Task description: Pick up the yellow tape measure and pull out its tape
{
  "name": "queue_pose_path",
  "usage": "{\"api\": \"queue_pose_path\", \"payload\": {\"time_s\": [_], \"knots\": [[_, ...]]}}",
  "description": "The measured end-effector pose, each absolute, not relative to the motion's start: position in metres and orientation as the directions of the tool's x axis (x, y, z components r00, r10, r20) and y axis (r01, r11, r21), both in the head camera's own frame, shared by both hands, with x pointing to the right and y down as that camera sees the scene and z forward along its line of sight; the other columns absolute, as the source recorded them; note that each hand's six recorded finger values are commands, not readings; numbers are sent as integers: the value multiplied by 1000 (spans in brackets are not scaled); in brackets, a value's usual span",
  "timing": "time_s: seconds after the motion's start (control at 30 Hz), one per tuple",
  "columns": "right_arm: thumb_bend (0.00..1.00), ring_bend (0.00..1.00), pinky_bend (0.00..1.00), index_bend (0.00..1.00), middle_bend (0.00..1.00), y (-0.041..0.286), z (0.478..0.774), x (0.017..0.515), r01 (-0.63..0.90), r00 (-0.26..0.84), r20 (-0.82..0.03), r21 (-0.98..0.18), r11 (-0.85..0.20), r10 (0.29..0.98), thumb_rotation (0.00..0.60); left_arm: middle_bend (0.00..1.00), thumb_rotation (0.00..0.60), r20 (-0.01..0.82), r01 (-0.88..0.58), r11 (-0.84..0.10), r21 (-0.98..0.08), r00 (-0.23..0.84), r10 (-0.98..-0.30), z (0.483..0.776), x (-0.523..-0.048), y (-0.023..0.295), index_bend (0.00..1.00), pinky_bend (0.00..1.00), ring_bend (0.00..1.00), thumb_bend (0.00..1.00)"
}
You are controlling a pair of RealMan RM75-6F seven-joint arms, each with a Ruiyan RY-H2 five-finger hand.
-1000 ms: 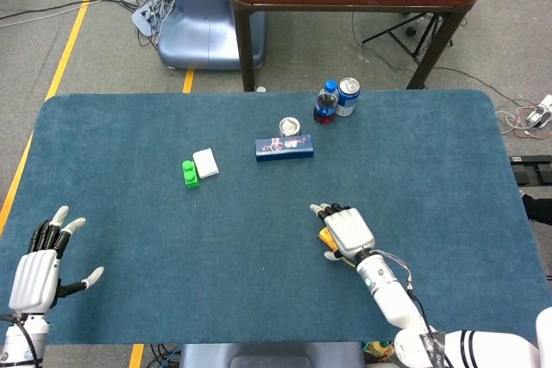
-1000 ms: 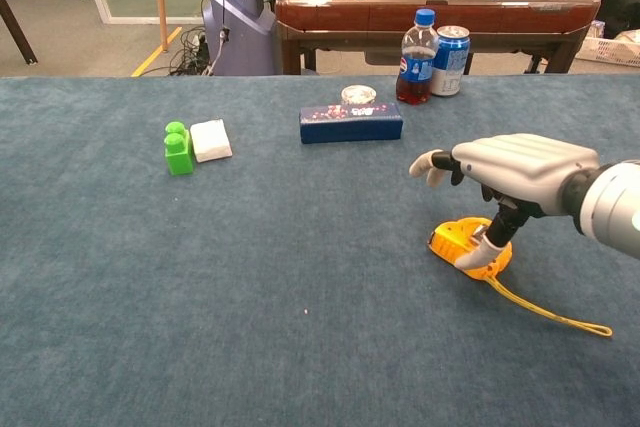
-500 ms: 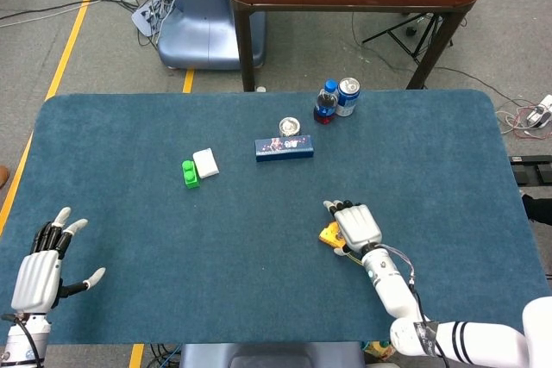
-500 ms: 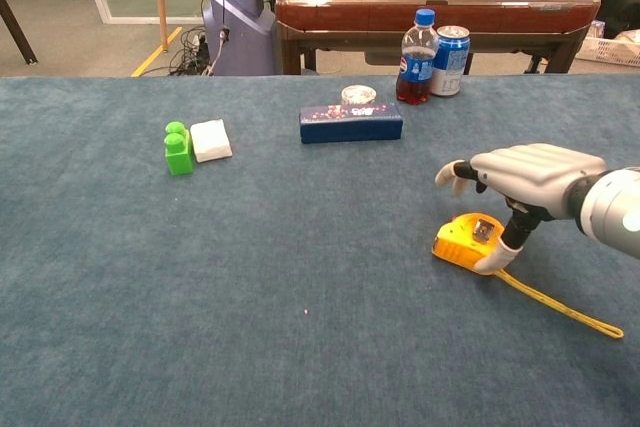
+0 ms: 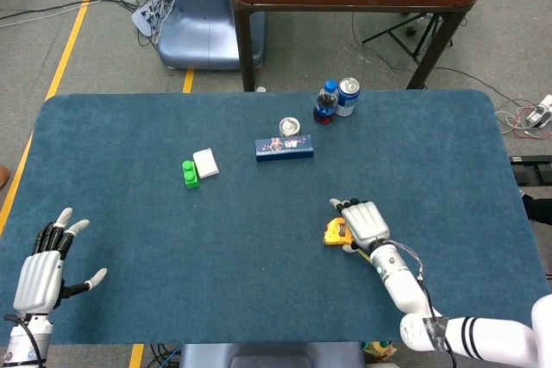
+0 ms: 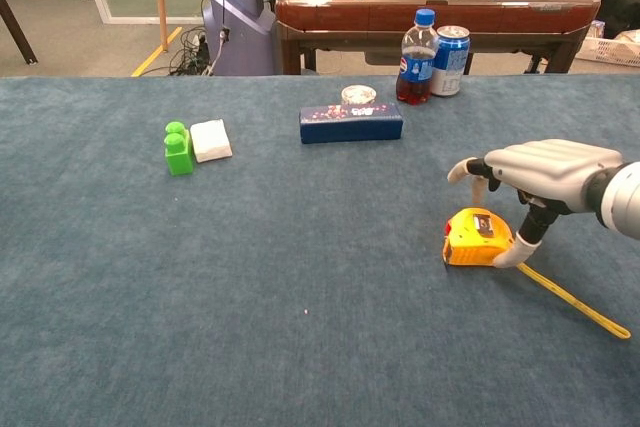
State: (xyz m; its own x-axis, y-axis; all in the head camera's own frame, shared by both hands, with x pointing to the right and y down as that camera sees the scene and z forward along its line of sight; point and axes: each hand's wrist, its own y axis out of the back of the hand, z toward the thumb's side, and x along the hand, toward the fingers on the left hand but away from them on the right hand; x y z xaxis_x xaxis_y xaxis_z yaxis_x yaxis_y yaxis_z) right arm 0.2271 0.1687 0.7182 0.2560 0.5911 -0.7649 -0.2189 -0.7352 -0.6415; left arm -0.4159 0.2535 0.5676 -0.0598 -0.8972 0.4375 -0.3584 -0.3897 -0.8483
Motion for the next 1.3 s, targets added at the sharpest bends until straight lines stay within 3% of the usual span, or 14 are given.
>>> {"api": "queue_pose_path", "payload": {"time_s": [0.13, 0.73, 1.1, 1.17, 1.3], "knots": [[232, 254, 358, 215, 330, 171, 720, 230, -230, 253, -773, -632, -740, 582, 600, 0, 600, 441, -362, -392, -846, -61, -895, 569, -416, 254, 173, 0, 0, 137], [240, 269, 358, 240, 342, 171, 721, 226, -244, 266, -777, -627, -740, 571, 600, 0, 600, 446, -370, -393, -842, -68, -892, 570, -416, 255, 169, 0, 0, 137], [340, 300, 358, 318, 385, 172, 721, 229, -254, 253, -786, -617, -745, 564, 600, 0, 600, 451, -379, -398, -835, -59, -890, 573, -414, 254, 165, 0, 0, 137], [367, 311, 358, 347, 403, 172, 722, 228, -255, 256, -786, -616, -745, 563, 600, 0, 600, 452, -380, -399, -835, -59, -890, 573, -414, 254, 164, 0, 0, 137], [521, 369, 358, 458, 481, 173, 722, 225, -248, 266, -784, -618, -746, 561, 600, 0, 600, 459, -380, -407, -831, -54, -887, 576, -414, 251, 164, 0, 0, 137]]}}
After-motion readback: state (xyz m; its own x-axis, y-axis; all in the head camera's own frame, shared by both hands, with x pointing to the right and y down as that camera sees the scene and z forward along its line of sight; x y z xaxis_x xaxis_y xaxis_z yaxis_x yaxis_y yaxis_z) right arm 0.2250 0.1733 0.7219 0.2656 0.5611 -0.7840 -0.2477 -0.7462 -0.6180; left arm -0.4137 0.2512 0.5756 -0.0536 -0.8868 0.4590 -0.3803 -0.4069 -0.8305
